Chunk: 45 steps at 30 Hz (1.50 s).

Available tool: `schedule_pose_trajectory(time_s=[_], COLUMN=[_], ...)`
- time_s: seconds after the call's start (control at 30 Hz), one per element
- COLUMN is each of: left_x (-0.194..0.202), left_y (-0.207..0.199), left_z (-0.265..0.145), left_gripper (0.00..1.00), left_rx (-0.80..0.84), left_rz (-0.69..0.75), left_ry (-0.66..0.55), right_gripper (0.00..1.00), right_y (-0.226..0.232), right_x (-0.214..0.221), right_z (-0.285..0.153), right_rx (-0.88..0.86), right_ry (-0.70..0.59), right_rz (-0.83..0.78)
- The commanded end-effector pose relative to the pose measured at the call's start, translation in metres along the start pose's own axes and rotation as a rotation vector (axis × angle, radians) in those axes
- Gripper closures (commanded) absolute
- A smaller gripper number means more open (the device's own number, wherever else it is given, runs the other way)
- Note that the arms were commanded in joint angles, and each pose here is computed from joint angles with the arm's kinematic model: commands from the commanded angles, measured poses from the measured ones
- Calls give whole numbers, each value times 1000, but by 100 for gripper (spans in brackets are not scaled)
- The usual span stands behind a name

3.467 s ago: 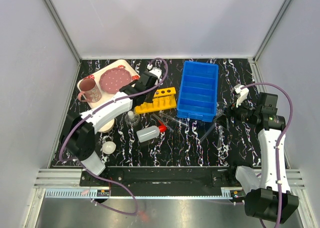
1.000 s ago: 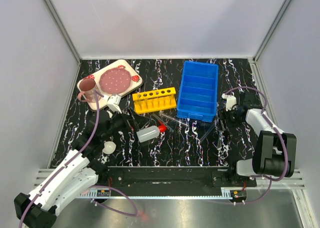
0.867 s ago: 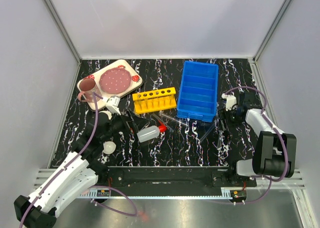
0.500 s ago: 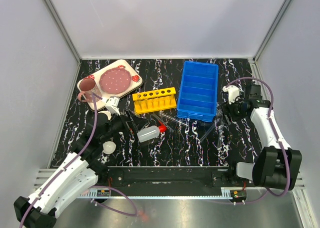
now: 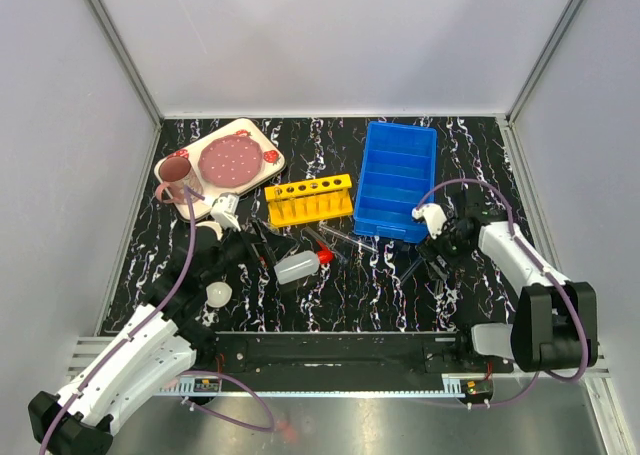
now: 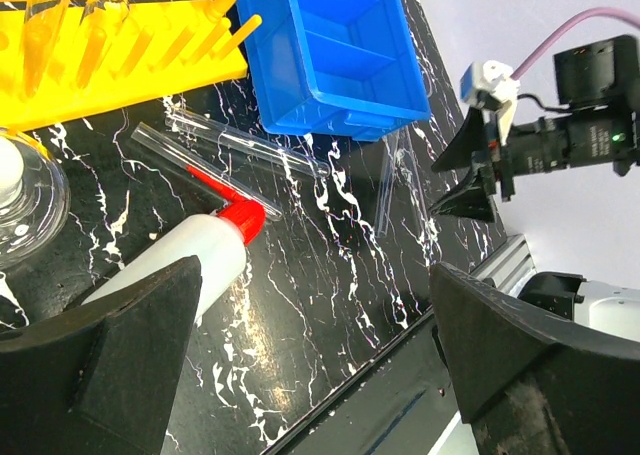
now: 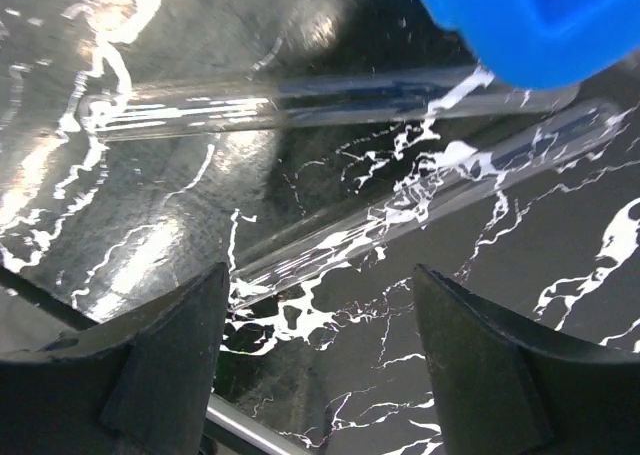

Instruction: Organize the chemistry lab equipment

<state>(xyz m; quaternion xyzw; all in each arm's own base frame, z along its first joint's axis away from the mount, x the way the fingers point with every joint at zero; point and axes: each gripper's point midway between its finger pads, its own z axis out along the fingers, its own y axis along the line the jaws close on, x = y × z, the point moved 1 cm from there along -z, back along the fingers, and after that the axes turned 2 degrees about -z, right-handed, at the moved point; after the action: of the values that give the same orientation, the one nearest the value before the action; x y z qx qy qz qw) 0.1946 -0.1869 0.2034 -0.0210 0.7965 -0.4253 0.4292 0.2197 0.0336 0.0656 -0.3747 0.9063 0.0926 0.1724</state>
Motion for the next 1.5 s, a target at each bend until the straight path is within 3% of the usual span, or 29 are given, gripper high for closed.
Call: schedule_pose_trajectory(time_s=[0.0,0.2,0.57,0.93,1.2,1.47], left_x=[-10,-10,-7,-1,3,14], left_y=[-2,-1,2,5,-7,-31], left_z=[1,4,5,1,2,6], left_gripper=[1,1,1,1,1,1], left_rx=[8,1,-9,-11,66,229], left_rz=[2,5,13,25,32,38], left_ry=[-55,-43,-34,-19,11,78], right_gripper=[24,31,57,73,80,82], right_y=[-20,-23,-31,-38,-56,-43], right_x=[6,14,41,64,59,47], right_z=[18,32,33,31,11,-6], right_rx=[132,145,215,225,233,179], right_ry=[51,96,227,320,270,187], right_rz=[65,86,108,203,232,128])
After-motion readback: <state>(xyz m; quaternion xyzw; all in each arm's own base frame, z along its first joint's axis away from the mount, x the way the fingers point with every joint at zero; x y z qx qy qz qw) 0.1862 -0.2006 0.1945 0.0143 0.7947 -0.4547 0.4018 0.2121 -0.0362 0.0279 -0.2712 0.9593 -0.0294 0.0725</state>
